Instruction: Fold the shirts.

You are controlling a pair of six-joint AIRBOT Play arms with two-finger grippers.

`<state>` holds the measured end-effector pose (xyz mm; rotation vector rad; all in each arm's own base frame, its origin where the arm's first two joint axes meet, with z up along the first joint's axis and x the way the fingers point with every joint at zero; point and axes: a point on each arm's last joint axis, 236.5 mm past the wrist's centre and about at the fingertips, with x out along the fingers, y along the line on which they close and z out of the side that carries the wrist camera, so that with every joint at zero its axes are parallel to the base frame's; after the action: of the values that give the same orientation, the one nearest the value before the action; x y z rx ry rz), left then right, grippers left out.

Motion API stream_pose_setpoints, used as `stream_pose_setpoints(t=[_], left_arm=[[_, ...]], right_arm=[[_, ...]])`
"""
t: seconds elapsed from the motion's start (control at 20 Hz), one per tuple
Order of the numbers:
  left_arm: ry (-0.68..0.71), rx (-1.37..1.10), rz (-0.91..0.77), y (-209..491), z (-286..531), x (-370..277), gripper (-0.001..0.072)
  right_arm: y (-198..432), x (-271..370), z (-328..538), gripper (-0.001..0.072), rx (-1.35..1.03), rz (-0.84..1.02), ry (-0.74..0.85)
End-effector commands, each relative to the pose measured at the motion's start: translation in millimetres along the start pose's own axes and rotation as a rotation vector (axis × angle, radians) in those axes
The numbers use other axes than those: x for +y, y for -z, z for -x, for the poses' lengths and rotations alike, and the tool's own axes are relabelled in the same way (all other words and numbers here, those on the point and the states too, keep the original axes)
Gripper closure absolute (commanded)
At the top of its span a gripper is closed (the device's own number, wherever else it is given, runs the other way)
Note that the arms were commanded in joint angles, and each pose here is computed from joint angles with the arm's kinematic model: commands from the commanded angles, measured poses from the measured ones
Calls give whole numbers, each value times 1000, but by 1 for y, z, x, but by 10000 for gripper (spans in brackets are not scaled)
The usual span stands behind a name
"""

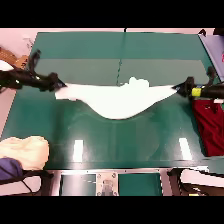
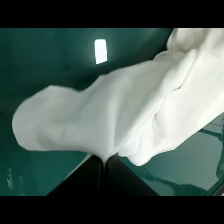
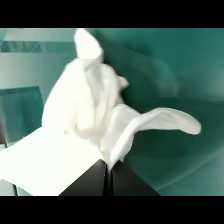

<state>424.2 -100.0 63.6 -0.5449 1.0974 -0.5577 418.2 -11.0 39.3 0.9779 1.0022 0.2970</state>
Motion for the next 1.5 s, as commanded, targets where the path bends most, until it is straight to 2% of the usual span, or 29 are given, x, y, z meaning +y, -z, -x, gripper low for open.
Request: stream_pose_setpoints(t=[0.0, 0.3, 0.45, 0.55, 0.7, 0.8, 1.05, 1.25, 1.45], left_arm=[[42, -191, -148, -43, 61, -67, 686], [50, -545, -466, -80, 204, -210, 686], [44, -700, -584, -77, 259, -260, 686], [8, -765, -641, -74, 283, -276, 686], [-92, -744, -593, -84, 279, -248, 686], [-144, -661, -528, -95, 255, -214, 686], [-105, -298, -370, -100, 149, -128, 686], [-48, -56, -281, -94, 35, -82, 686], [-63, 96, -233, -77, -79, -40, 686]], right_arm=[[-24, 74, 52, 697, -87, 168, -48], [-28, 239, 173, 697, -413, 582, -89], [-10, 284, 215, 696, -558, 689, -100], [4, 291, 229, 696, -597, 736, -59], [9, 266, 222, 696, -583, 719, 18], [9, 233, 198, 697, -516, 642, 32], [20, 110, 91, 696, -328, 369, 67], [37, 8, 1, 696, -220, 160, 165], [40, -50, -47, 696, -117, 44, 234]])
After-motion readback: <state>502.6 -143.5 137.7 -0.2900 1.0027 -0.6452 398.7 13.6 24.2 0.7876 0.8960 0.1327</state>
